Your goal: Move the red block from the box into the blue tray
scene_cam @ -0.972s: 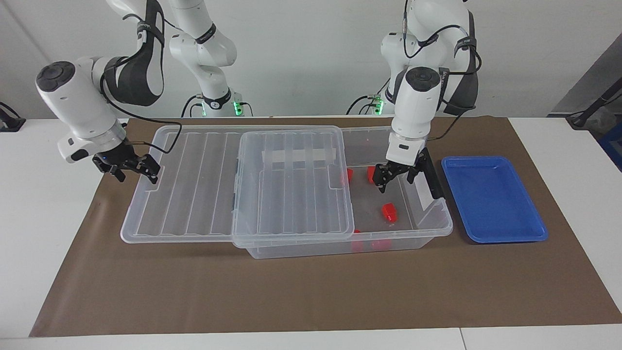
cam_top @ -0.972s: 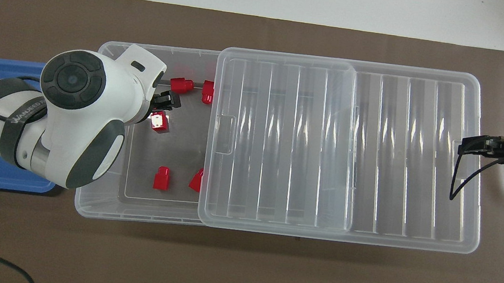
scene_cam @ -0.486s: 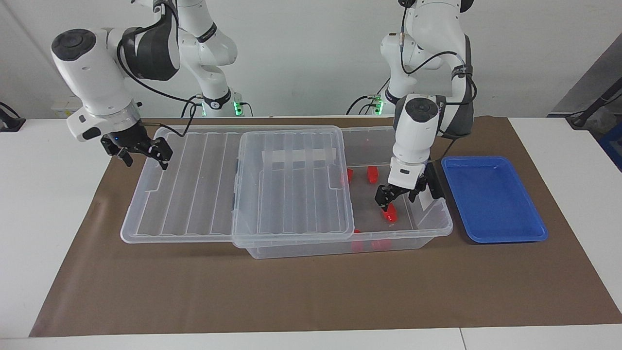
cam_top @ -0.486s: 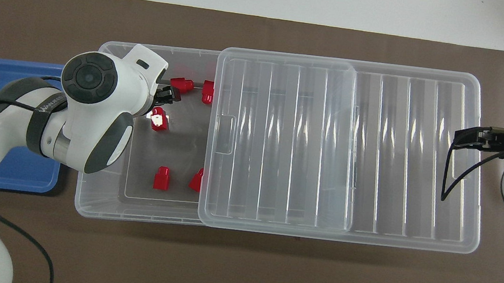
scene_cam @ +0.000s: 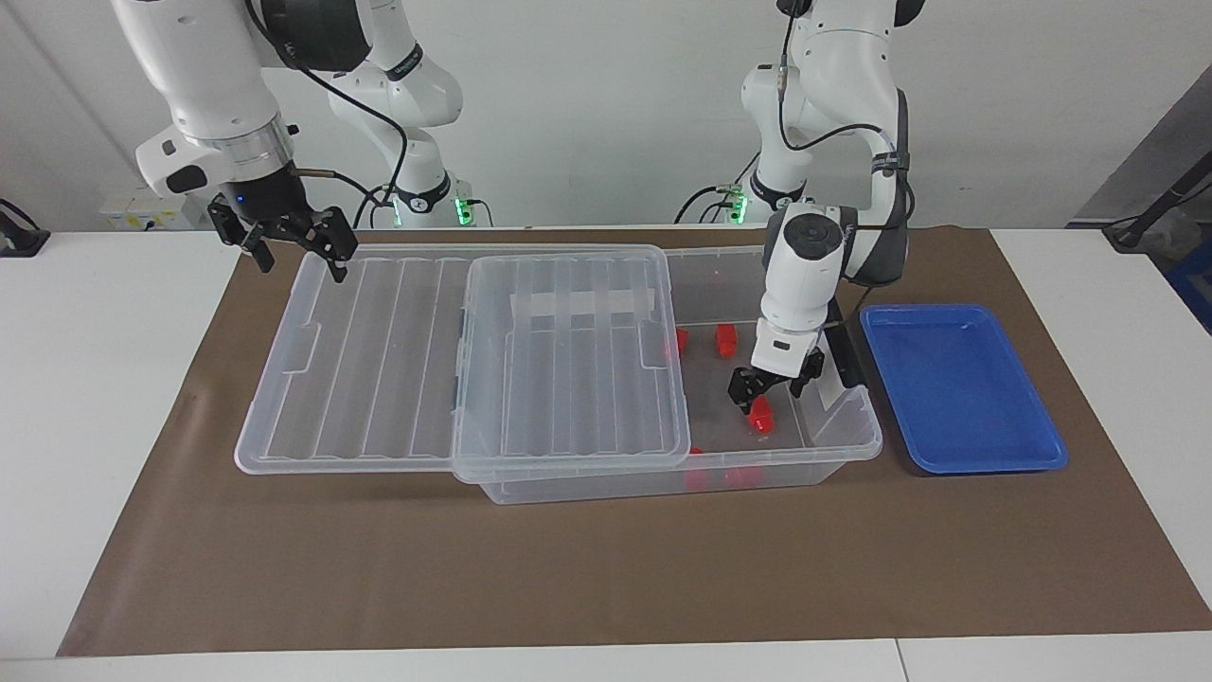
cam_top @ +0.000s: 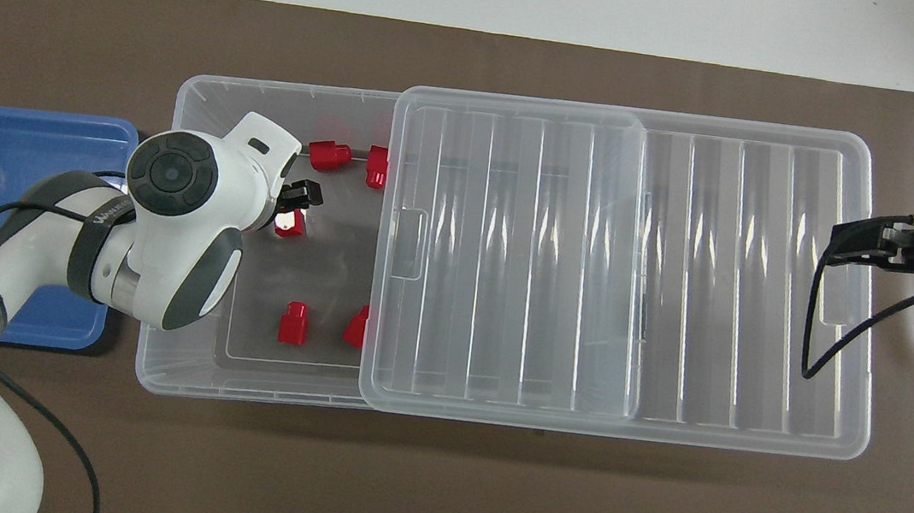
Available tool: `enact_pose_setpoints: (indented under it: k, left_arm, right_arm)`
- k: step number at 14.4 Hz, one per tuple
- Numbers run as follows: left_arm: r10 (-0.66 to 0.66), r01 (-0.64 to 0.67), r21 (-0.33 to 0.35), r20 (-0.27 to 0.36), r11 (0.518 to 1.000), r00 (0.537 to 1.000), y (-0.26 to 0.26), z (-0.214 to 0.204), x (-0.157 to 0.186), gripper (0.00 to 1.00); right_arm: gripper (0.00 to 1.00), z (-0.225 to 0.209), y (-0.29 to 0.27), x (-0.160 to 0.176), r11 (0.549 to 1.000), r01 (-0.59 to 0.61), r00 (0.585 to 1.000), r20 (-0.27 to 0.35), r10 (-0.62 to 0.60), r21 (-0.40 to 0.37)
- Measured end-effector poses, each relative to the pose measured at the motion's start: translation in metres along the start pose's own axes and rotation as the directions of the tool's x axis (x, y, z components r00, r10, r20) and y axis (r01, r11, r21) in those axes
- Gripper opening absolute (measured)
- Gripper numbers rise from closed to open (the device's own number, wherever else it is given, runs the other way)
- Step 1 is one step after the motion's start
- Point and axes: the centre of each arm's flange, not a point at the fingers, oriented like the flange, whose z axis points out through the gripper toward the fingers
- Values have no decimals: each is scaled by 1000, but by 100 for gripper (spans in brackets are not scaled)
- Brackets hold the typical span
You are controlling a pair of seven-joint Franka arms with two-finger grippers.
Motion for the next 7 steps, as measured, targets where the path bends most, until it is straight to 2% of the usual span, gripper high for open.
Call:
enact_pose_setpoints:
  k: [7]
  left_arm:
    - [19, -19, -22, -19, 1000, 1000, 8, 10, -8, 100]
  right_arm:
    - [100, -16, 15, -4, 1000, -28, 999, 28, 28, 3]
